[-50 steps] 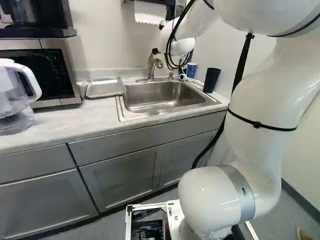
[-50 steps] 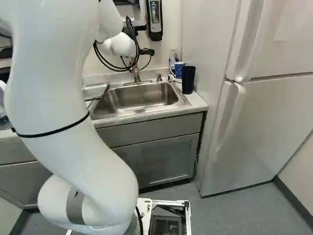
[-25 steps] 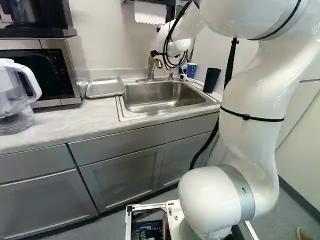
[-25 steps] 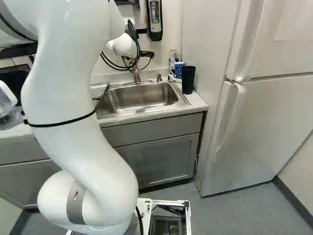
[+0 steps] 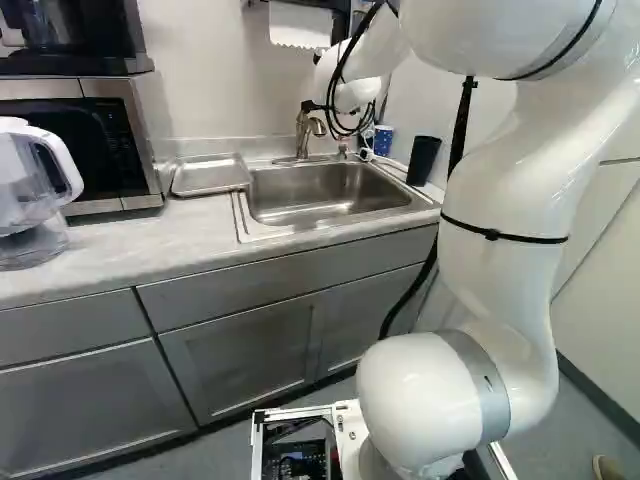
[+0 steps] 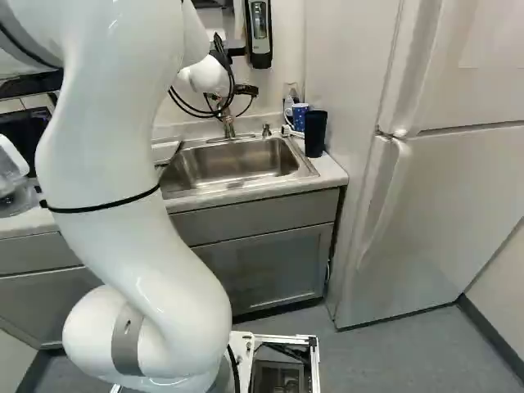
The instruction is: Rinse the cup and place it in the tray
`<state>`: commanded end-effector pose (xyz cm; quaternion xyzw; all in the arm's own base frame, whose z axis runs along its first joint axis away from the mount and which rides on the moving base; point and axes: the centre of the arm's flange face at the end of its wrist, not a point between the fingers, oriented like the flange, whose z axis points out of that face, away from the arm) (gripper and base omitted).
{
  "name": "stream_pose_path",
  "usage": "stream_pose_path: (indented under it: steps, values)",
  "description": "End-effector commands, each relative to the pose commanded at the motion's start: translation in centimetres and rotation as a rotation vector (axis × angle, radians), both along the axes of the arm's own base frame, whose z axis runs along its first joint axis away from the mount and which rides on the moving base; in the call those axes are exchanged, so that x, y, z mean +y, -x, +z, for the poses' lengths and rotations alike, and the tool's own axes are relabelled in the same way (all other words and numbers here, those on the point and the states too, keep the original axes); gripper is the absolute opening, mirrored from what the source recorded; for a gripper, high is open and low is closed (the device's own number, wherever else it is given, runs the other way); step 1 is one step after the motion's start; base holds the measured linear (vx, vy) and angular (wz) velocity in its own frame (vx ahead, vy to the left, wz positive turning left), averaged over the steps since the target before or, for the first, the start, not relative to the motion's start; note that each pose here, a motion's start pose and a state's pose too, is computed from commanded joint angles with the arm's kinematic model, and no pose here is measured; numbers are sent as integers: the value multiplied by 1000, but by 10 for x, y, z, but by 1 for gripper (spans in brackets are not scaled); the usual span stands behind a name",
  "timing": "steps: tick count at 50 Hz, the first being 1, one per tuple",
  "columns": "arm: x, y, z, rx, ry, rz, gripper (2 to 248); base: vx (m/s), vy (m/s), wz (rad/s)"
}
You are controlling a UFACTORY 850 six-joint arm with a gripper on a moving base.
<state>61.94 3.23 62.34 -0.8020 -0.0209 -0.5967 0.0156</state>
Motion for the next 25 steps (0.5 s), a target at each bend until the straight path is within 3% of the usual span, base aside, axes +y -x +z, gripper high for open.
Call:
stream_pose_path:
  steps: [25]
  values:
    - [-3, -9, 2, -35, -2, -6, 247, 0, 0, 0]
